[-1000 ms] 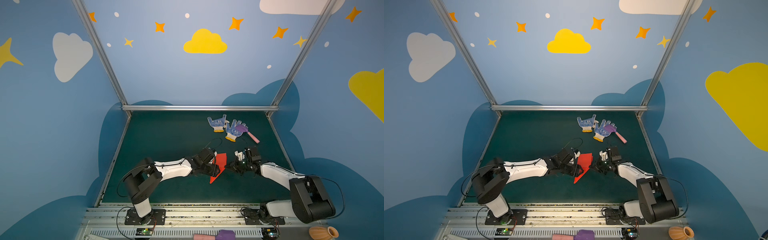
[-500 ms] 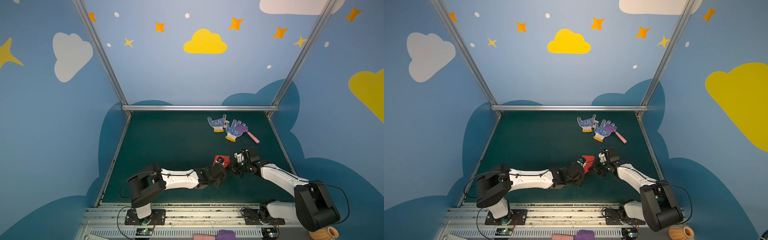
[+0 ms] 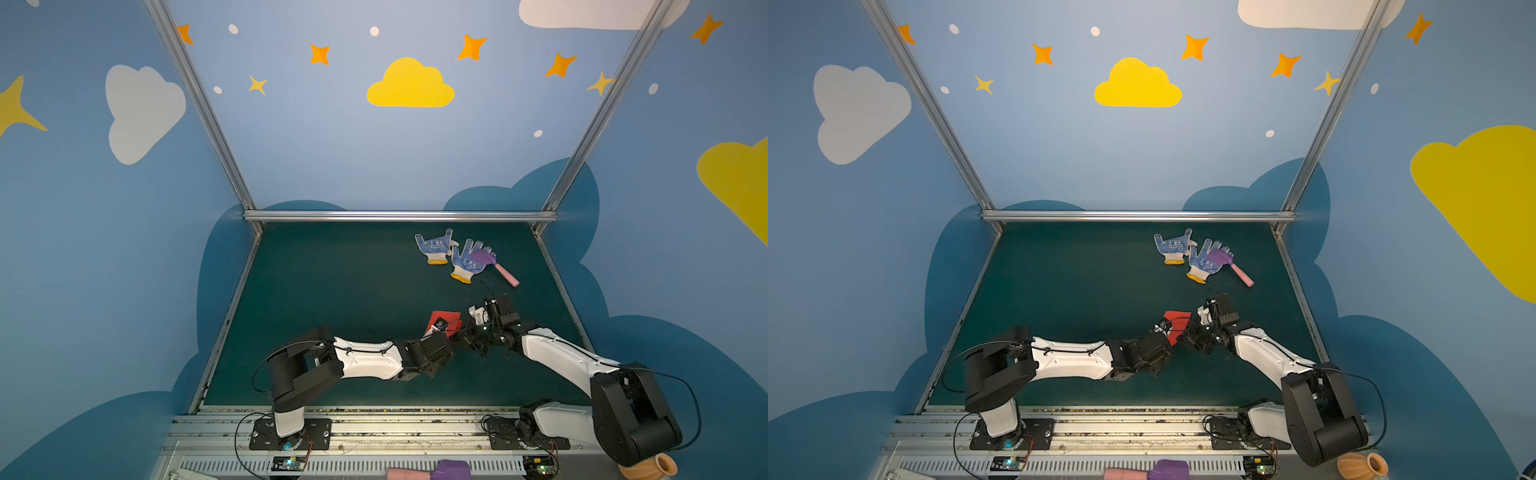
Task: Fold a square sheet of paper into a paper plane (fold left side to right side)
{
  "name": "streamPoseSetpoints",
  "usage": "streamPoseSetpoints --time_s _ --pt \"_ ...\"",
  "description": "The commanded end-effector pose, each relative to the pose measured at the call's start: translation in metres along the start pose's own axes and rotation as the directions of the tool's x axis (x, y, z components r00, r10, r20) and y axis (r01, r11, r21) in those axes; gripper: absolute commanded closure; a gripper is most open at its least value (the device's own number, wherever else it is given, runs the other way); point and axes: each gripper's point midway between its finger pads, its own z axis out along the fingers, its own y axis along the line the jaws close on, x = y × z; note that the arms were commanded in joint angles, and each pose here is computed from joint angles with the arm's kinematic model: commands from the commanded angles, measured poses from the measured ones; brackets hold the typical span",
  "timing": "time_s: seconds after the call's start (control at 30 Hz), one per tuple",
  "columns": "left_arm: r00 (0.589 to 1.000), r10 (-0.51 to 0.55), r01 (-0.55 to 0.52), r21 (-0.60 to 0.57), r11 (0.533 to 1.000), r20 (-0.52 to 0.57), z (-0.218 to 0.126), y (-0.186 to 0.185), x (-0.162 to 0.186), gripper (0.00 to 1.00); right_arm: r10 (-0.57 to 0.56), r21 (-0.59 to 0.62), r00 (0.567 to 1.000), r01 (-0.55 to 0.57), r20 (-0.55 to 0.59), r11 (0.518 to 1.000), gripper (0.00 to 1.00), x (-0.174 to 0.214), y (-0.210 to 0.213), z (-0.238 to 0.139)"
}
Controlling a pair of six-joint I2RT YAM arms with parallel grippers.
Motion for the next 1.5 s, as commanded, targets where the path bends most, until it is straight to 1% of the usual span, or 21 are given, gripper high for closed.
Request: streamPoseSetpoints --time_s 0.0,0.13,0.37,0.53,0.6,0.63,0.7,0.73,0.77,0.8,0.93,1.03,1.13,1.23,1.4,1.47 --pt "0.999 0.033 -0.033 -0.022 0.999 -0.032 0.006 0.003 0.010 0.67 -0.012 -0.008 1.000 0.012 0.009 1.000 1.00 -0.003 0.009 -0.004" --pt "0.998 0.041 -0.042 -0.023 0.999 -0.039 0.008 0.003 0.012 0.70 -0.009 -0.009 1.000 0.009 0.007 1.000 1.00 -0.003 0.009 -0.002" --pt "0.998 0.052 -0.052 -0.002 0.999 -0.039 0.009 0.000 0.012 0.82 -0.007 -0.012 1.000 0.007 0.002 1.000 1.00 -0.005 0.011 -0.001" --pt "0.999 0.031 -0.030 0.032 0.999 -0.039 0.008 -0.002 0.010 0.90 -0.008 -0.018 1.000 0.008 -0.001 1.000 1.00 -0.007 0.013 -0.001" --pt "0.999 0.015 -0.013 0.058 0.998 -0.045 0.008 -0.002 0.009 0.96 -0.016 -0.026 1.000 0.016 -0.003 1.000 1.00 -0.008 0.016 -0.002" --pt "0.999 0.008 -0.005 0.071 0.997 -0.045 0.007 -0.003 0.008 0.97 -0.019 -0.027 1.000 0.018 -0.006 0.999 1.00 -0.009 0.016 -0.003" --pt "0.998 -0.014 0.019 0.104 0.994 -0.055 0.005 -0.004 0.009 0.97 -0.027 -0.033 1.000 0.027 0.000 0.999 0.73 -0.013 0.018 -0.008" --pt "0.998 -0.028 0.035 0.121 0.992 -0.063 0.005 -0.005 0.009 0.97 -0.033 -0.035 0.999 0.033 0.005 0.999 0.66 -0.014 0.019 -0.011" --pt "0.997 -0.041 0.050 0.140 0.989 -0.068 0.004 -0.006 0.009 0.97 -0.042 -0.038 0.999 0.042 0.013 0.998 0.62 -0.016 0.020 -0.015" --pt "0.996 -0.057 0.068 0.157 0.985 -0.074 0.004 -0.006 0.009 0.97 -0.056 -0.040 0.998 0.057 0.021 0.998 0.61 -0.017 0.021 -0.019" --pt "0.986 -0.139 0.156 0.220 0.963 -0.091 0.002 -0.005 0.007 0.97 -0.089 -0.030 0.996 0.090 0.024 0.995 0.61 -0.013 0.018 -0.028" --pt "0.973 -0.205 0.228 0.286 0.931 -0.106 -0.001 -0.004 0.004 0.97 -0.118 -0.028 0.993 0.118 0.008 0.993 0.62 -0.007 0.014 -0.029" --pt "0.964 -0.233 0.262 0.324 0.909 -0.126 -0.005 -0.006 0.000 0.97 -0.155 -0.029 0.988 0.154 -0.026 0.988 0.65 -0.001 0.010 -0.025" --pt "0.952 -0.261 0.303 0.371 0.878 -0.160 -0.008 -0.012 -0.004 0.97 -0.172 -0.024 0.984 0.171 -0.051 0.985 0.74 0.003 0.005 -0.020" --pt "0.925 -0.307 0.376 0.407 0.832 -0.225 -0.003 -0.020 -0.001 0.97 -0.213 -0.021 0.972 0.212 -0.097 0.977 0.77 0.010 0.006 -0.005" --pt "0.911 -0.327 0.407 0.424 0.809 -0.251 -0.001 -0.022 0.001 0.97 -0.227 -0.014 0.968 0.227 -0.111 0.974 0.81 0.011 0.008 0.001"
